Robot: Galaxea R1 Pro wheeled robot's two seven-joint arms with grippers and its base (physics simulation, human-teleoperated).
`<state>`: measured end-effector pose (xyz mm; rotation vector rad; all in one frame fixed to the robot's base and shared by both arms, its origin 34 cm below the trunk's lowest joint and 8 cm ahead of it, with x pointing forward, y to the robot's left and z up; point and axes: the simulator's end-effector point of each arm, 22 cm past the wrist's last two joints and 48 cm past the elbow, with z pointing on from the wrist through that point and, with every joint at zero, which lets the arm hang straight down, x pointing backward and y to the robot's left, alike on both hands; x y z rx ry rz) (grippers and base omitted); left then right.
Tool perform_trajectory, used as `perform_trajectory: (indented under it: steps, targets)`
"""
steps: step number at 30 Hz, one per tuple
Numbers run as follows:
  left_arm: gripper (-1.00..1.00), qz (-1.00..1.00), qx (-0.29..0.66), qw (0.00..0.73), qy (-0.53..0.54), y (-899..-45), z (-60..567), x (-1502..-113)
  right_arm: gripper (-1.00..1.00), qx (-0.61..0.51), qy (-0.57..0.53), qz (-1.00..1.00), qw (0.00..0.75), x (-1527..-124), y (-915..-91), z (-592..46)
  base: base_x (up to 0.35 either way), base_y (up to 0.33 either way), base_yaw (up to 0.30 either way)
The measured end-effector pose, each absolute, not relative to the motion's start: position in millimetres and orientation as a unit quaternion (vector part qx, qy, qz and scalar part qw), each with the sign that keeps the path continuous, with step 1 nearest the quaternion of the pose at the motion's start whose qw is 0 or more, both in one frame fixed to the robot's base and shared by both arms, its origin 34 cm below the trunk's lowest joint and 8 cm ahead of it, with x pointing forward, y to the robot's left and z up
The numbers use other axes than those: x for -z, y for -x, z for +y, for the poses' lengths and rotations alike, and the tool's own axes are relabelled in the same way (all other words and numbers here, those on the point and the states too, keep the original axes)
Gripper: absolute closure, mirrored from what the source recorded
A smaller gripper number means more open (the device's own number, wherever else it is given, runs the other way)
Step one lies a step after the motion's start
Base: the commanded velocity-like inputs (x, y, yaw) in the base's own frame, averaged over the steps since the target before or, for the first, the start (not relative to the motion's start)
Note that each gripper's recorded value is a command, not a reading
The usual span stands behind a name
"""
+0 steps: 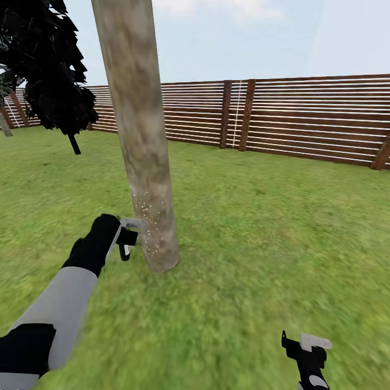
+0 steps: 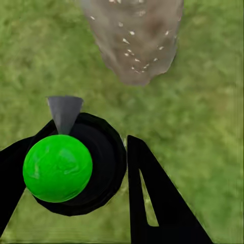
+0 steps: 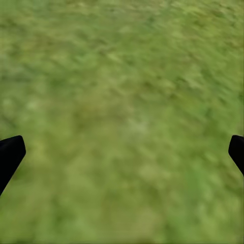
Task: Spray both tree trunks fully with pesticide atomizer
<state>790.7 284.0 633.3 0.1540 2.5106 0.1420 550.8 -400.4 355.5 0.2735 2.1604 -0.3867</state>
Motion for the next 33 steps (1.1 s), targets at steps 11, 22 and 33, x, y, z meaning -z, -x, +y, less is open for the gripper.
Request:
perform_trajectory:
  steps: [11,22,33]
  targets:
    - [1.0,0.98,-0.067,0.181,-0.046,-721,328,-523,-1.0,0.156,-0.11,0.873,0.448,-355,-551,-400,0.0,0.0,0.0]
    - [1.0,0.959,-0.041,0.277,-0.047,-797,314,-632,-1.0,0.157,-0.11,0.873,0.449,-356,-551,-402,0.0,0.0,0.0]
    - [1.0,0.971,-0.044,0.226,-0.062,-736,314,-528,-1.0,0.156,-0.11,0.873,0.448,-355,-551,-400,0.0,0.0,0.0]
